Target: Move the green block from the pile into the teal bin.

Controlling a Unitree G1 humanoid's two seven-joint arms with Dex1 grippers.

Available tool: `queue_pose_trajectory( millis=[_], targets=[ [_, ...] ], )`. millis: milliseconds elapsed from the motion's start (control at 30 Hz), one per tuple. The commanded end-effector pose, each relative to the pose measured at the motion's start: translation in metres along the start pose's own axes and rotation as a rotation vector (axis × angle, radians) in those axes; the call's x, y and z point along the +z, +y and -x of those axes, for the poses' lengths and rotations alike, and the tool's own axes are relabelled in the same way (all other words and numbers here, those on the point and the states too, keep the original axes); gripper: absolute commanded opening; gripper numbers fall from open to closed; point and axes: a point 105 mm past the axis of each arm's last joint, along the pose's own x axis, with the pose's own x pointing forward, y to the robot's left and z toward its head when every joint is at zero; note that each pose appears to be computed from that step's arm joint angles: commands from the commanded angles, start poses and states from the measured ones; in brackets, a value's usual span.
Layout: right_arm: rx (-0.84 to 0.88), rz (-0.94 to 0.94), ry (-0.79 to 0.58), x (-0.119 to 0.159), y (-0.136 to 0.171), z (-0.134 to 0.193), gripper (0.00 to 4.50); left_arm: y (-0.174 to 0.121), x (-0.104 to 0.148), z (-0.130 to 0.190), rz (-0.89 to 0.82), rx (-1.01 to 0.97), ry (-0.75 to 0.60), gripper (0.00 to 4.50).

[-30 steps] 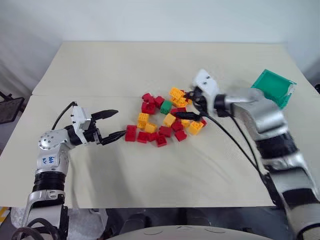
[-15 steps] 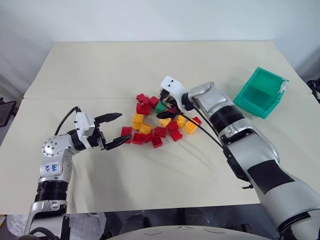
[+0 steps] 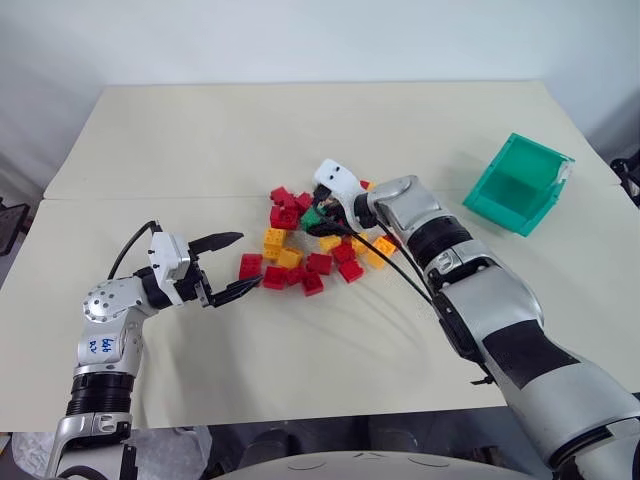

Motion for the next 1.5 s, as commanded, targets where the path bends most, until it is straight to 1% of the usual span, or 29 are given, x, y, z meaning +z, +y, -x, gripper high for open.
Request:
queue_pose_trajectory(
  millis=[33, 167, 267, 333, 400, 500, 567, 633, 700, 767, 800, 867, 933, 1033, 1067, 1133, 1167, 1300, 1333, 1467, 1500],
  targets=[
    [-0.025, -0.021, -0.102, 0.023, -0.005, 0.009, 2.05, 0.003, 0.011, -0.005, -0.025, -0.007, -0.038, 4.5],
    [-0.037, -0.055, -0.165, 0.029, -0.011, 0.028, 2.05, 0.003, 0.016, -0.013, -0.025, -0.022, -0.056, 4.5],
    [-0.086, -0.089, -0.244, 0.032, -0.017, 0.06, 2.05, 0.0, 0.021, -0.021, -0.022, -0.041, -0.072, 4.5],
    [-0.165, -0.079, -0.312, 0.031, -0.025, 0.092, 2.05, -0.001, 0.027, -0.03, -0.023, -0.049, -0.085, 4.5],
    [-0.253, -0.045, -0.35, 0.025, -0.03, 0.123, 2.05, -0.002, 0.032, -0.041, -0.022, -0.052, -0.085, 4.5],
    [-0.443, -0.015, -0.411, 0.013, -0.042, 0.172, 2.05, -0.005, 0.041, -0.058, -0.05, -0.057, -0.08, 4.5],
    [-0.526, -0.018, -0.431, 0.006, -0.048, 0.191, 2.05, -0.004, 0.044, -0.066, -0.055, -0.048, -0.071, 4.5],
    [-0.672, -0.03, -0.415, -0.01, -0.059, 0.219, 2.05, -0.005, 0.048, -0.079, -0.068, -0.052, -0.06, 4.5],
    [-0.924, -0.118, -0.336, -0.049, -0.083, 0.264, 2.05, -0.005, 0.055, -0.105, -0.078, -0.065, -0.047, 4.5],
    [-1.055, -0.184, -0.266, -0.075, -0.095, 0.283, 2.05, -0.007, 0.062, -0.124, -0.071, -0.086, -0.05, 4.5],
    [-1.097, -0.223, -0.231, -0.088, -0.104, 0.286, 2.05, -0.01, 0.065, -0.133, -0.069, -0.107, -0.061, 4.5],
    [-1.152, -0.233, -0.217, -0.099, -0.116, 0.288, 2.05, -0.015, 0.07, -0.146, -0.067, -0.139, -0.074, 4.5],
    [-1.168, -0.228, -0.213, -0.103, -0.122, 0.287, 2.05, -0.016, 0.07, -0.152, -0.068, -0.149, -0.077, 4.5],
    [-1.179, -0.214, -0.167, -0.122, -0.139, 0.278, 2.05, -0.022, 0.074, -0.17, -0.07, -0.183, -0.097, 4.5],
    [-1.172, -0.226, -0.176, -0.126, -0.143, 0.274, 2.05, -0.023, 0.076, -0.174, -0.071, -0.189, -0.104, 4.5],
    [-1.171, -0.234, -0.181, -0.129, -0.151, 0.272, 2.79, -0.023, 0.076, -0.177, -0.066, -0.188, -0.109, 4.5],
    [-1.168, -0.234, -0.186, -0.129, -0.154, 0.272, 3.07, -0.023, 0.076, -0.178, -0.066, -0.187, -0.109, 4.5],
    [-1.169, -0.191, -0.224, -0.117, -0.16, 0.277, 4.37, -0.019, 0.076, -0.177, -0.068, -0.167, -0.108, 4.5],
    [-1.165, -0.175, -0.228, -0.113, -0.161, 0.279, 4.47, -0.018, 0.075, -0.175, -0.066, -0.157, -0.105, 4.5],
    [-1.152, -0.116, -0.261, -0.099, -0.158, 0.286, 4.47, -0.013, 0.069, -0.166, -0.054, -0.141, -0.074, 4.5],
    [-1.122, -0.082, -0.282, -0.091, -0.153, 0.287, 4.47, -0.01, 0.068, -0.16, -0.037, -0.133, -0.075, 4.5]
  ],
)
